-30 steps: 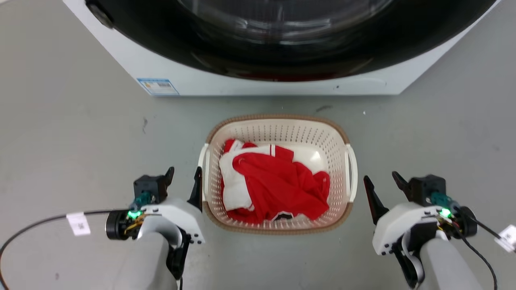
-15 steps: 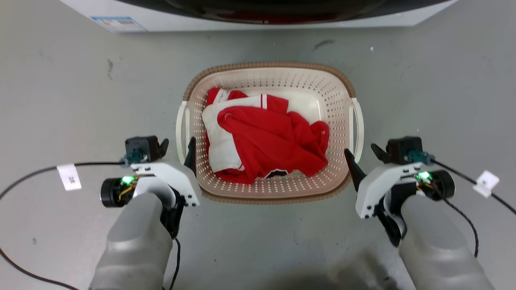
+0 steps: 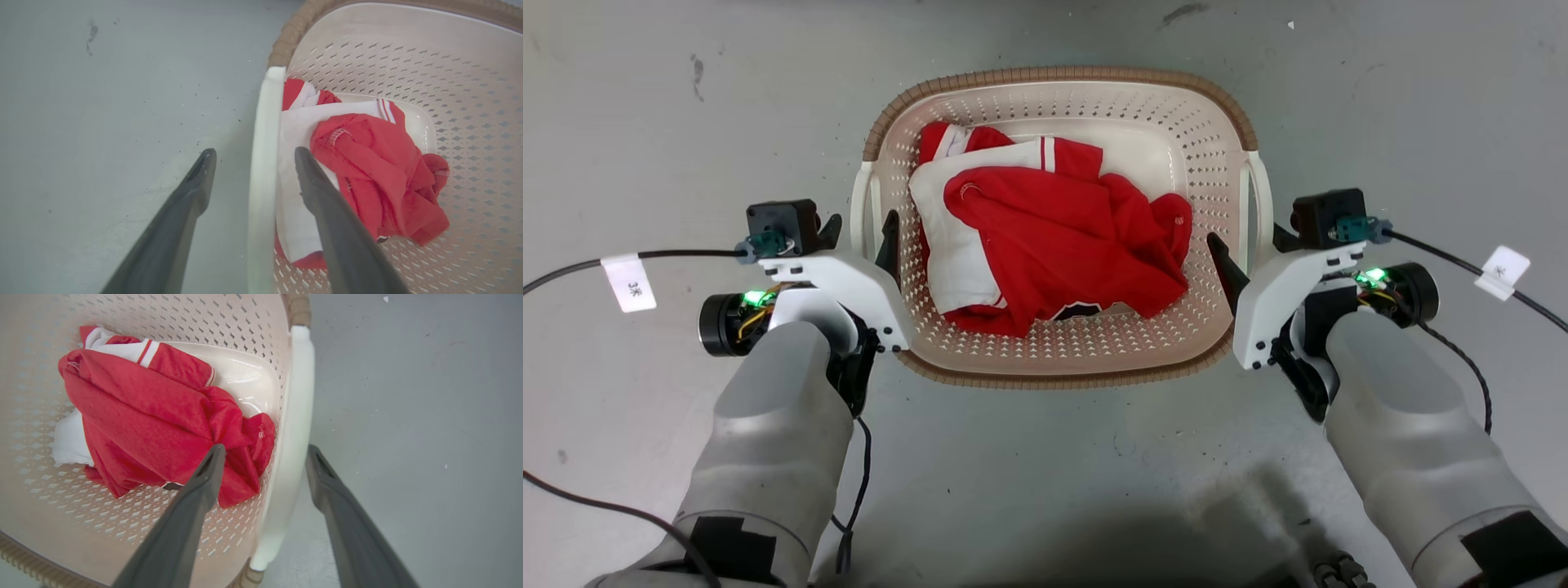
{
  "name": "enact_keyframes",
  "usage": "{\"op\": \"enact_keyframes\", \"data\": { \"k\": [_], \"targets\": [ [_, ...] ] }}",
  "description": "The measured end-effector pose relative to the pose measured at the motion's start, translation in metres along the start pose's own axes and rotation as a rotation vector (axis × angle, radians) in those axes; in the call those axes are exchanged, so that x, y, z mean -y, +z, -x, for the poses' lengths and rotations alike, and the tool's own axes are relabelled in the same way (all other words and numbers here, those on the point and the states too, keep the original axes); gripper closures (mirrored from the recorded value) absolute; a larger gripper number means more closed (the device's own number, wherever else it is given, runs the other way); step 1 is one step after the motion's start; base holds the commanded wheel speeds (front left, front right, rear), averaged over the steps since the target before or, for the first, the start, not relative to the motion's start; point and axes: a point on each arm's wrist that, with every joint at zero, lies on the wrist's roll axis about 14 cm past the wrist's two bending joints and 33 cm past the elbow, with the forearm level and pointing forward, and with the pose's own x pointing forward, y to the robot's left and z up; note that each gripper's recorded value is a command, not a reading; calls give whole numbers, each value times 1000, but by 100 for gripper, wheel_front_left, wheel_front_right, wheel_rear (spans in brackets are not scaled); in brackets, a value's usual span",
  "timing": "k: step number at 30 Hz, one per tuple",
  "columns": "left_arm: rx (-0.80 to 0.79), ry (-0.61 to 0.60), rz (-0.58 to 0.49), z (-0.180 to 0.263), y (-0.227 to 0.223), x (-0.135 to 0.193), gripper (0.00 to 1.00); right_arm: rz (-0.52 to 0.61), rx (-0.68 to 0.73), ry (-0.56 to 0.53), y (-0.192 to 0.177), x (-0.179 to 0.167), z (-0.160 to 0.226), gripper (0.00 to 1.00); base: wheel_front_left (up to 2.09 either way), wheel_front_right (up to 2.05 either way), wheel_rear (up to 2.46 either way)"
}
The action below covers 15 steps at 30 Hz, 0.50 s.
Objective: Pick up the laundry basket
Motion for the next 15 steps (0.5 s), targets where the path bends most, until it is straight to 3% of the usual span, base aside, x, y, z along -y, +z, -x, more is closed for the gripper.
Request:
{"op": "enact_keyframes", "data": {
  "k": [4,5,6,7,15],
  "targets": [
    [-37,2,-6,-4,-7,-3,0,9,-10,8,3,-1,-7,0,0,0,0],
    [-48,2,-5,-5,-9,-3,8,8,-19,9,2,-1,-8,18,0,0,0],
    [-56,3,-3,-4,-11,-3,55,3,-24,13,1,-3,-9,73,0,0,0],
    [-67,3,-2,-4,-13,-3,100,6,-29,19,-1,-5,-9,100,0,0,0],
    [-93,-11,5,-3,-19,2,100,-2,-54,33,-4,-8,-10,100,0,0,0]
  ]
}}
